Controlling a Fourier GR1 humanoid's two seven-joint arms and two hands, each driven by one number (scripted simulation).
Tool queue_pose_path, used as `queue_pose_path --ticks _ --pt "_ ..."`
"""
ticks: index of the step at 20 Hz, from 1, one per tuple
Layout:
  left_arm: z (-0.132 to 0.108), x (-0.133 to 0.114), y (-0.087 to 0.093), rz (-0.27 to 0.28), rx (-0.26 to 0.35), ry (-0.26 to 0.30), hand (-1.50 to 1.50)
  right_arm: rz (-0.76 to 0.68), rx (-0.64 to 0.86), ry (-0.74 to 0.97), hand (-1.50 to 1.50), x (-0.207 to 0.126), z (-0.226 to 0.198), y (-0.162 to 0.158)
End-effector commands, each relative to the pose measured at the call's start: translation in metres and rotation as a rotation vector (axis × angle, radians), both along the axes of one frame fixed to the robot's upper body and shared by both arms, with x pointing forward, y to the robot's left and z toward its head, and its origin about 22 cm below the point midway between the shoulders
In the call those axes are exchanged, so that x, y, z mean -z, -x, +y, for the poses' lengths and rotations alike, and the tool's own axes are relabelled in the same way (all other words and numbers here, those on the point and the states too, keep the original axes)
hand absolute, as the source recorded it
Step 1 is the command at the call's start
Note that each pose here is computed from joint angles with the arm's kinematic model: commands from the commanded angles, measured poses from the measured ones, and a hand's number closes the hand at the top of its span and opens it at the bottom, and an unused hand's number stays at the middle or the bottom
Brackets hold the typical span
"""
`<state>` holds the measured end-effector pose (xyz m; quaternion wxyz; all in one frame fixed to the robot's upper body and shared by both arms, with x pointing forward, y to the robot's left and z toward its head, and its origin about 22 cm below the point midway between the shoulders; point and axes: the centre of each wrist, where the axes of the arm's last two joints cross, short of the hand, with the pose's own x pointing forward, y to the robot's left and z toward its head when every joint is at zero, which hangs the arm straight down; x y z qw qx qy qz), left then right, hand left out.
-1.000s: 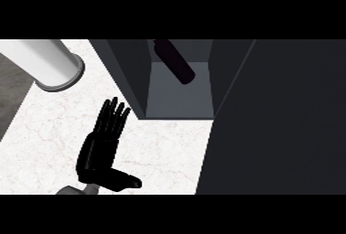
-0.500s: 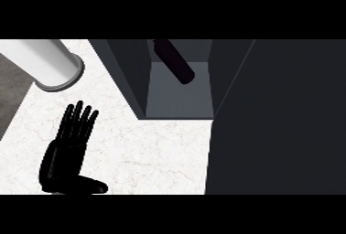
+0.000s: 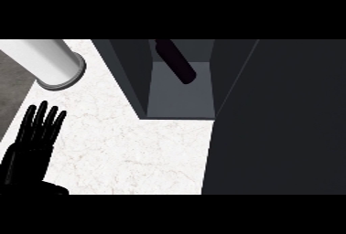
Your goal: Pick up the wine, place it into the cabinet and close the cabinet
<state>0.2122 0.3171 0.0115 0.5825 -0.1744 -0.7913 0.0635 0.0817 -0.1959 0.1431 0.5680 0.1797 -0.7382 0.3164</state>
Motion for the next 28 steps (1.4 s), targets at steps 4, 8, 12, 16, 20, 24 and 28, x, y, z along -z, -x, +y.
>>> queue_pose_path --ticks 4,8,12,16,20,24,28 --pt "0.028 -0.012 0.0 -0.004 0.007 -0.016 -1.5 -0.006 -0.103 -0.173 1.5 -0.043 0.018 0.023" --pt "0.034 -0.008 0.0 0.001 0.043 -0.008 -1.5 -0.011 -0.117 -0.19 1.5 -0.036 0.024 0.008" --pt "0.047 -0.02 -0.009 -0.019 0.022 -0.009 -1.5 -0.008 -0.148 -0.203 1.5 -0.036 0.03 0.004" --pt "0.052 -0.023 -0.009 -0.022 0.018 -0.027 -1.5 -0.016 -0.149 -0.173 1.5 -0.034 0.039 -0.01" --pt "0.052 -0.02 -0.012 -0.029 0.043 -0.013 -1.5 -0.013 -0.132 -0.169 1.5 -0.03 0.057 -0.037" --pt "0.061 -0.025 -0.013 0.001 0.036 -0.029 -1.5 -0.033 -0.135 -0.136 1.5 -0.041 0.085 -0.057" --pt "0.055 -0.016 -0.013 -0.002 0.012 -0.011 -1.5 -0.044 -0.139 -0.149 1.5 -0.069 0.137 -0.078"
